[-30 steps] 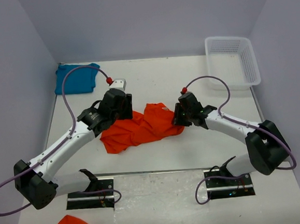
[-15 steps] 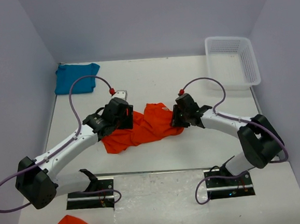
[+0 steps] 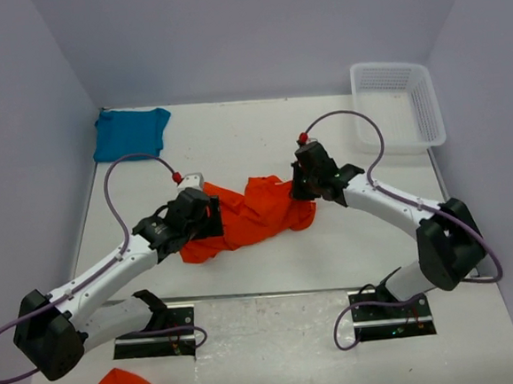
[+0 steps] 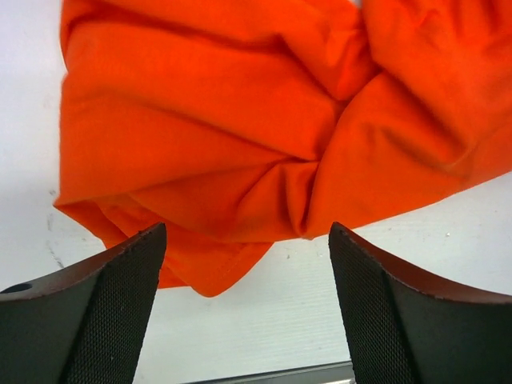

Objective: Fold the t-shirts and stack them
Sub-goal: Flatten out the tshirt

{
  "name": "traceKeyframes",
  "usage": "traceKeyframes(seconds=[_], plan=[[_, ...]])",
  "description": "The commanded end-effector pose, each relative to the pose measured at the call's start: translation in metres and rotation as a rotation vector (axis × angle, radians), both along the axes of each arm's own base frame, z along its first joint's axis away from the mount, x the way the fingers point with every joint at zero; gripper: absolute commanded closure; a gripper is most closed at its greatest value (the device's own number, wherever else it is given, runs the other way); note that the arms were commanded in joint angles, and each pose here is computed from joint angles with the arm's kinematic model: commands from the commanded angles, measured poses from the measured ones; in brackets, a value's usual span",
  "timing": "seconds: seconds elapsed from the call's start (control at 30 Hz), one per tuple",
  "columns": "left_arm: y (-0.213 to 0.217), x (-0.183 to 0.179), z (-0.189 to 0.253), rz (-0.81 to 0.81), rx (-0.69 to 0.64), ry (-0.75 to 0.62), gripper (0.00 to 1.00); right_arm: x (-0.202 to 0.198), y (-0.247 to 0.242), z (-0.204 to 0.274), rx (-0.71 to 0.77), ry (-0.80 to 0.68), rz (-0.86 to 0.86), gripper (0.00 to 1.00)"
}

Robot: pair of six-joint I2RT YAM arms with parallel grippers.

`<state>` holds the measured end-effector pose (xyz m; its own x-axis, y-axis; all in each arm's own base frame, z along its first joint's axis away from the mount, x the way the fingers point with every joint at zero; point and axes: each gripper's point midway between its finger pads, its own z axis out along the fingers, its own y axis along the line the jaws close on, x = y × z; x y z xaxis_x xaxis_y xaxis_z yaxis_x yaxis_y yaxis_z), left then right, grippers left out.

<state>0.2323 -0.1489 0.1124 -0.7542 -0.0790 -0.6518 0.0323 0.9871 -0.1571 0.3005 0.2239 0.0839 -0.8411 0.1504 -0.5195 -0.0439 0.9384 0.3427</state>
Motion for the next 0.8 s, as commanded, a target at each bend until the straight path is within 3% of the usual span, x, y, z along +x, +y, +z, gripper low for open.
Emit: traceKeyframes(seconds=[0.0,0.13,0.3,0.57,0.77], plan=[[-0.005,-0.012,-0.022,0.040,-0.096,0.032,0.17,0.024,-0.001,0.115,0.037,-0.268,0.024,1.00],[-0.001,-0.020,-0.044,0.065,-0.068,0.082,0.21,0.029,-0.006,0.179,0.016,-0.363,0.052,1.00],[0.008,-0.025,-0.062,0.121,-0.046,0.102,0.34,0.035,-0.010,0.203,0.029,-0.393,0.041,1.00],[-0.005,-0.025,-0.093,0.081,-0.050,0.137,0.49,0.037,-0.009,0.206,0.043,-0.385,0.048,1.00],[-0.044,-0.025,-0.092,-0.031,-0.178,0.148,0.59,0.036,-0.009,0.207,0.042,-0.384,0.050,1.00]])
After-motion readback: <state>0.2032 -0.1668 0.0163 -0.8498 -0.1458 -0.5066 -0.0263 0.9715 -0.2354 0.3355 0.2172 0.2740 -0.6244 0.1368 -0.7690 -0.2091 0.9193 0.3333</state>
